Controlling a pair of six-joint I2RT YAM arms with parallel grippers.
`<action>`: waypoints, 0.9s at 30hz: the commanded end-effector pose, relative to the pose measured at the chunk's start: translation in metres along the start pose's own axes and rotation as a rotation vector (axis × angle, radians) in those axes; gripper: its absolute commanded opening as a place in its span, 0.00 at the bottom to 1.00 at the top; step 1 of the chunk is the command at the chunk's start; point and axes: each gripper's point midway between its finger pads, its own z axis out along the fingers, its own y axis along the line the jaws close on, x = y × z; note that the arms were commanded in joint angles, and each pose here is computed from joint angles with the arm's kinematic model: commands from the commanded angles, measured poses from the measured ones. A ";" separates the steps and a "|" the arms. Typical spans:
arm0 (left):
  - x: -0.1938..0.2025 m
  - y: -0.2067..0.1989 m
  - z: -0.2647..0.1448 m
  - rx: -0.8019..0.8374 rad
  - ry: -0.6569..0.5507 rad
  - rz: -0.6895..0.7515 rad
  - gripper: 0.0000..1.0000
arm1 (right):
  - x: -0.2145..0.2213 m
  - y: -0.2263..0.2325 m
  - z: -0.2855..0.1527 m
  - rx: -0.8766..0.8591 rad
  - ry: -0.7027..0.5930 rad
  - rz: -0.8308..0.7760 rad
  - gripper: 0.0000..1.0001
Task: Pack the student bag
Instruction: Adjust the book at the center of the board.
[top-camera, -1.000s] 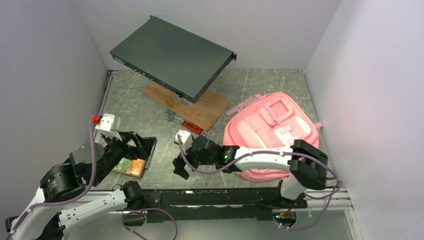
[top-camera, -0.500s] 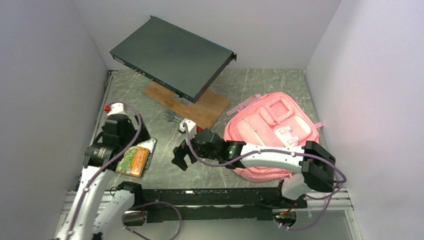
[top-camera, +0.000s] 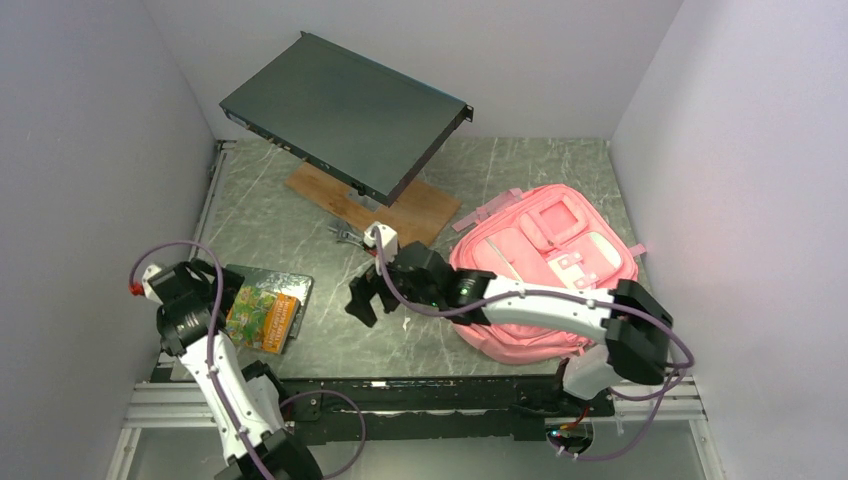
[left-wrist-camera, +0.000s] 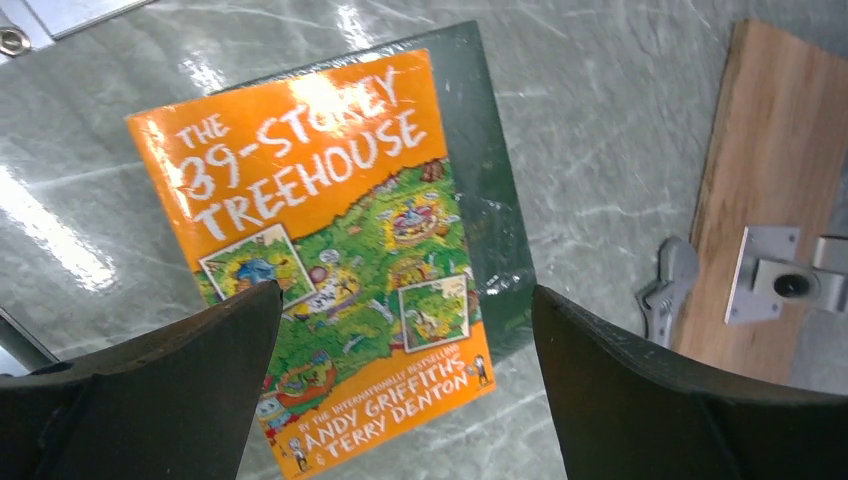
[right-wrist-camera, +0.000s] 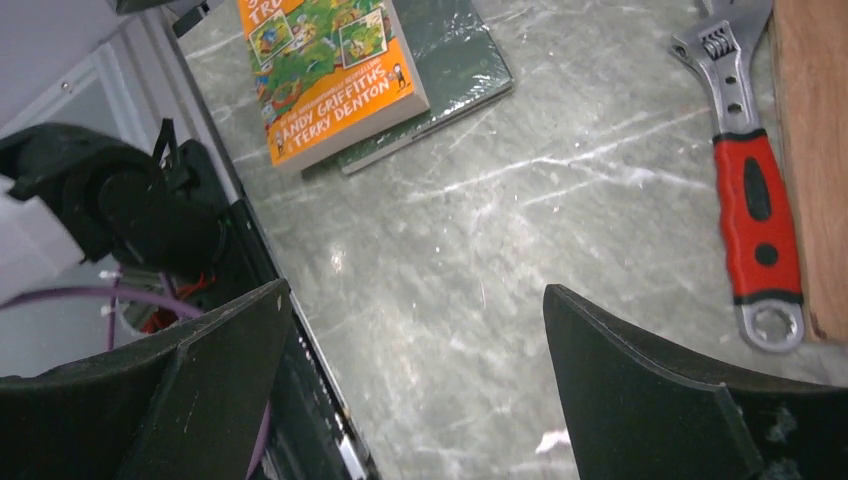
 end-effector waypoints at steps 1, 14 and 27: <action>-0.042 -0.001 0.005 -0.020 -0.188 -0.009 1.00 | -0.025 0.017 0.025 -0.072 -0.030 0.044 0.97; -0.072 -0.041 0.077 0.043 -0.007 0.256 1.00 | -0.002 0.032 0.030 -0.171 0.019 0.104 0.96; -0.032 -0.024 0.137 -0.107 0.284 0.201 0.90 | -0.001 0.025 0.023 -0.137 0.009 0.095 0.96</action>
